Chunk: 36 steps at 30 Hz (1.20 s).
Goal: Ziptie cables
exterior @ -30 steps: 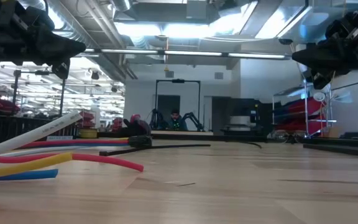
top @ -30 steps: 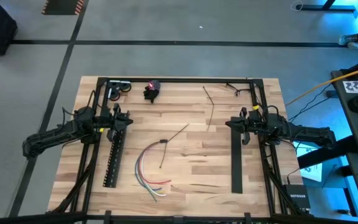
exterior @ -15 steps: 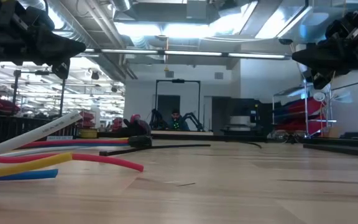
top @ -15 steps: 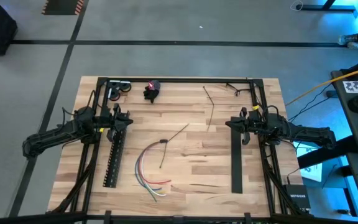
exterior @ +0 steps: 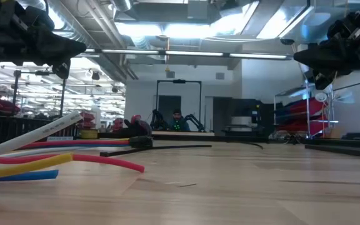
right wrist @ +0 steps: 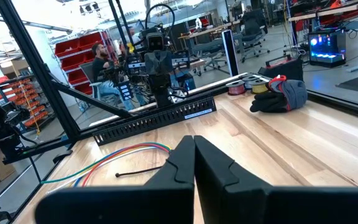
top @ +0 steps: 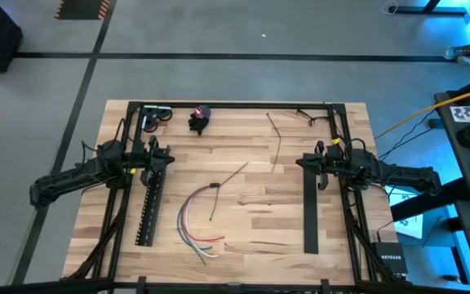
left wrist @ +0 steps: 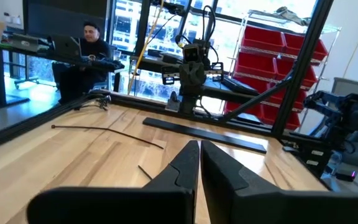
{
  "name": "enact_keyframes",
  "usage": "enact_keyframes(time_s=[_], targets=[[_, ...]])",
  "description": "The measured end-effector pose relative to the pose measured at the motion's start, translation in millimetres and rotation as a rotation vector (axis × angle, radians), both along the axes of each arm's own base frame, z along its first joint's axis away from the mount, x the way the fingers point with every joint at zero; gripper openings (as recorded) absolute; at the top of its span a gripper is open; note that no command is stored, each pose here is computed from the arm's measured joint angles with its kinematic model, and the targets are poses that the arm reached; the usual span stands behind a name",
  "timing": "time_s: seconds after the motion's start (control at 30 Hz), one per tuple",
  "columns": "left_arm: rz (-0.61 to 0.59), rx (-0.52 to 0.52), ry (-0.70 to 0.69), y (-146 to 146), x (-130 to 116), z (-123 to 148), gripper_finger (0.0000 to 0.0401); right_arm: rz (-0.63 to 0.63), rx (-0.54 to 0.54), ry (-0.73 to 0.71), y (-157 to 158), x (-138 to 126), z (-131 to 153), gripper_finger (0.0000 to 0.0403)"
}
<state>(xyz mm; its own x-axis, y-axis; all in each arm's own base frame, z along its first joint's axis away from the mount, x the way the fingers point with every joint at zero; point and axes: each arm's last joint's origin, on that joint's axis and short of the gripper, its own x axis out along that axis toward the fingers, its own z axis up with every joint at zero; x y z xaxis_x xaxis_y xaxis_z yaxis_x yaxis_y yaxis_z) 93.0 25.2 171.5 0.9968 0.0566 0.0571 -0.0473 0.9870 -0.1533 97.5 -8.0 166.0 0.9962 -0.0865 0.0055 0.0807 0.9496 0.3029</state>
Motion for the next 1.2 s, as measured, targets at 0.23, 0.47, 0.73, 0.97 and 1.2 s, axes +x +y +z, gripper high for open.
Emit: enact_keyframes(time_s=[0.23,0.47,0.73,0.97,1.2], targets=[[-0.008,-0.081,-0.045,0,0,4,0.0011,0.000,-0.027,0.002,0,0,0,0.0003],[0.114,-0.398,-0.204,4,-2,14,0.0011,-0.025,0.161,-0.025,-1,0,1,0.0003],[0.151,-0.423,-0.182,4,-4,52,0.0002,-0.295,0.770,-0.268,-10,-3,7,0.0003],[0.212,-0.272,0.174,11,28,99,0.0001,-0.385,0.573,-0.234,-12,-4,6,0.0003],[0.144,-0.283,0.493,-2,111,134,0.0000,-0.234,0.462,-0.142,-7,-2,4,0.0003]])
